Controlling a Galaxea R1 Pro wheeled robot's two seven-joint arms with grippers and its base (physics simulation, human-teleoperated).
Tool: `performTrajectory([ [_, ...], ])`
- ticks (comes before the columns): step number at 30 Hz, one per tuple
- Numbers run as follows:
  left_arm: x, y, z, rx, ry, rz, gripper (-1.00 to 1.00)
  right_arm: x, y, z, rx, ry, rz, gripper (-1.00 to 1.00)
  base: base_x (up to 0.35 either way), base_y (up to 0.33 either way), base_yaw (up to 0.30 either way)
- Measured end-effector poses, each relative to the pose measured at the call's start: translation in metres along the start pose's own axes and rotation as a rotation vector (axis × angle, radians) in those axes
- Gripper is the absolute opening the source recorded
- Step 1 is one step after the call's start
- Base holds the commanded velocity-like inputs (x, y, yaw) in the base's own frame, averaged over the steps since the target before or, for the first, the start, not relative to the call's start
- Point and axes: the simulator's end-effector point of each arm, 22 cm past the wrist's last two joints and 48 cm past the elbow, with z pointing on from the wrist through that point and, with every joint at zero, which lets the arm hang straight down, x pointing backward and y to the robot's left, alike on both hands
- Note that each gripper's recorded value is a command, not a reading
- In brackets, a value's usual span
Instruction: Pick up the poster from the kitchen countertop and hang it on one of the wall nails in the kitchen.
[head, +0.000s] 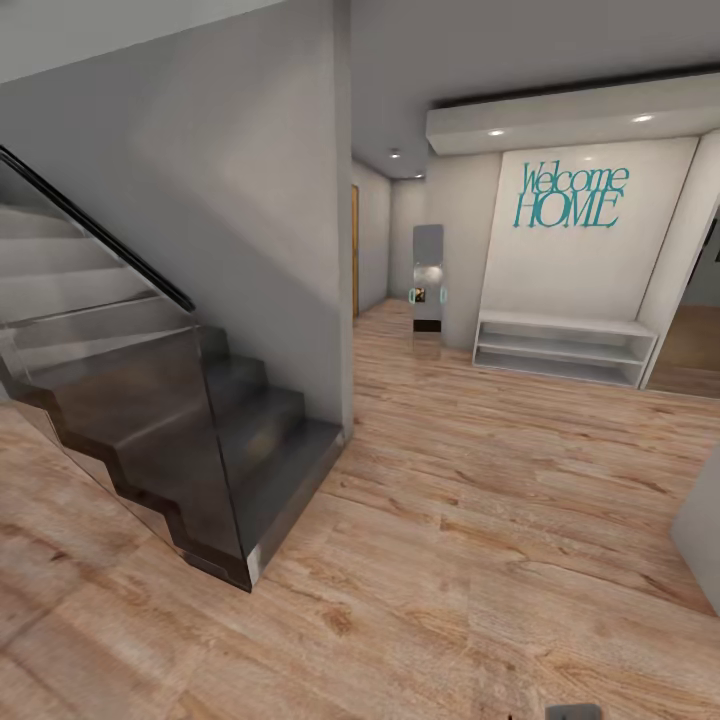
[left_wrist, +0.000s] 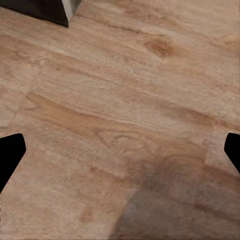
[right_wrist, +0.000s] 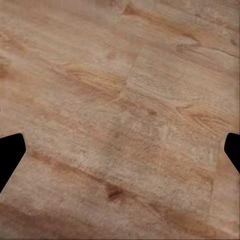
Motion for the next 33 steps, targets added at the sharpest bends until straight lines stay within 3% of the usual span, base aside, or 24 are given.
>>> performTrajectory([
  [1, 0.019, 0.007, -0.001, -0.011, 0.038, 0.002, 1.00, 0.004, -0.001, -0.001, 0.001, 0.009, -0.002, 1.00, 0.000, 0.000, 0.000],
  [4, 0.027, 0.009, -0.001, -0.013, 0.055, 0.002, 1.00, 0.015, -0.002, -0.002, 0.002, 0.032, -0.001, 1.00, 0.000, 0.000, 0.050],
  [19, 0.030, 0.029, -0.002, -0.051, 0.061, -0.028, 1.00, 0.024, -0.003, -0.003, 0.006, 0.051, 0.004, 1.00, -0.001, -0.002, 0.234],
  [33, 0.032, 0.032, -0.002, -0.055, 0.064, -0.031, 1.00, 0.024, -0.002, -0.003, 0.006, 0.050, 0.005, 1.00, -0.082, -0.141, 0.192],
])
